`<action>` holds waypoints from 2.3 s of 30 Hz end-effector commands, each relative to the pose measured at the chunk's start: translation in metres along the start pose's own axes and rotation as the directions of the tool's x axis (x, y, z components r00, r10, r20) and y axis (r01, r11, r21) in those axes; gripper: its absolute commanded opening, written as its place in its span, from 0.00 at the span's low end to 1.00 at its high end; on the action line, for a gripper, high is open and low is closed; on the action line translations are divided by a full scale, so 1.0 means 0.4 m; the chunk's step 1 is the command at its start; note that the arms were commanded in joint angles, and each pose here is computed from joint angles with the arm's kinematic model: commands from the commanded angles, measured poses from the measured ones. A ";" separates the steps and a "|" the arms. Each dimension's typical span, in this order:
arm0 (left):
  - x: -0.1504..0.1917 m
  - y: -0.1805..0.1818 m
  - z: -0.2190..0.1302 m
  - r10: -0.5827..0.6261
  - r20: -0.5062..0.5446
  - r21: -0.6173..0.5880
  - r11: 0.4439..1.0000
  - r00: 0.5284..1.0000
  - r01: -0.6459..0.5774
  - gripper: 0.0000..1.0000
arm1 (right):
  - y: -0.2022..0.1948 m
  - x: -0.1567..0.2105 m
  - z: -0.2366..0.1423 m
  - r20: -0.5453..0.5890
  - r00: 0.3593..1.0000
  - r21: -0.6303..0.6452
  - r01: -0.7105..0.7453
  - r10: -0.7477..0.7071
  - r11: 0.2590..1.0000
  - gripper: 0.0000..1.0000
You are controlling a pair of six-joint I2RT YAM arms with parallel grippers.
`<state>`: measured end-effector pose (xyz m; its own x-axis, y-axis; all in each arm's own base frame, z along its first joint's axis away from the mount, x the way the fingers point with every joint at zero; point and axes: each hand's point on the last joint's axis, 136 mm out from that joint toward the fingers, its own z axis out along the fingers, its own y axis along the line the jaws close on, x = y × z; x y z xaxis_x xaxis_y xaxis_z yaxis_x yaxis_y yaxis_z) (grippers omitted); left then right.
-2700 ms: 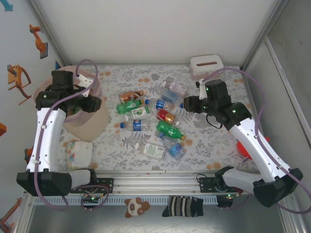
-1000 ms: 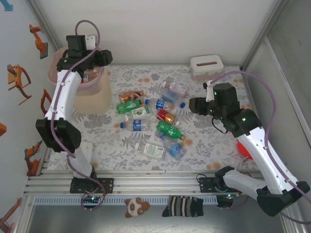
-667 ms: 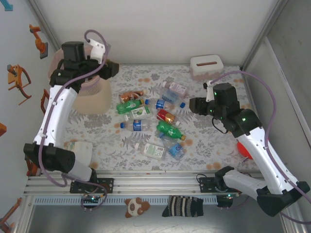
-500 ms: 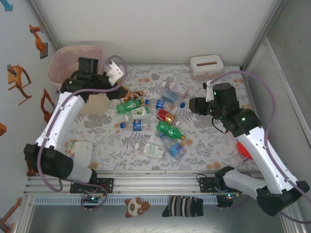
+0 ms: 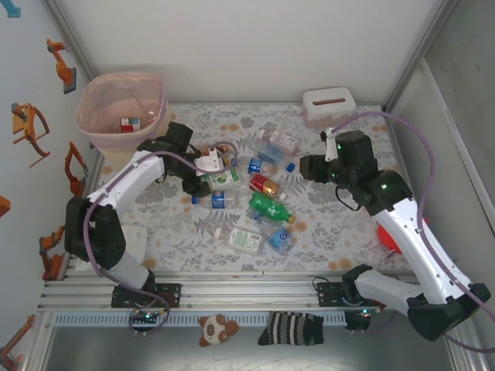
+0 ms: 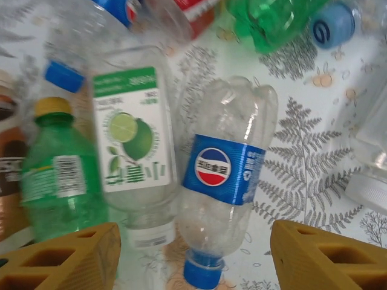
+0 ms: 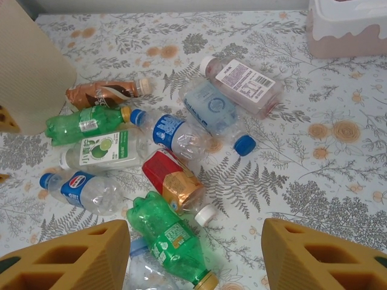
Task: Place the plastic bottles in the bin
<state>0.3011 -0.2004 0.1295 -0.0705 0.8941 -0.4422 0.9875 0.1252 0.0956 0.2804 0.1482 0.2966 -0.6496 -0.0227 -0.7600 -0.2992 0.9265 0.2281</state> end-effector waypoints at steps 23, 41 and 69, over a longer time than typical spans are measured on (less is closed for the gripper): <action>0.045 -0.129 0.263 0.168 -0.205 0.209 0.970 0.964 -0.125 0.69 | -0.007 0.005 -0.017 0.020 1.000 0.010 0.016 -0.016 1.000 0.59; -0.033 -0.088 0.135 0.124 -0.099 0.099 0.988 0.987 -0.114 0.54 | -0.006 -0.010 -0.061 0.059 0.998 0.008 0.013 -0.013 1.000 0.59; -0.142 0.370 -0.678 -0.364 0.719 -0.341 0.558 0.592 0.757 0.47 | 0.011 -0.028 -0.036 0.050 0.999 -0.017 0.007 -0.006 1.000 0.58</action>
<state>0.4054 -0.1409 0.3839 -0.2686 0.3180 -0.9092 0.5721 0.8121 0.1150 0.2737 0.1447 0.2998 -0.6374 -0.0238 -0.7702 -0.3066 0.9248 0.2252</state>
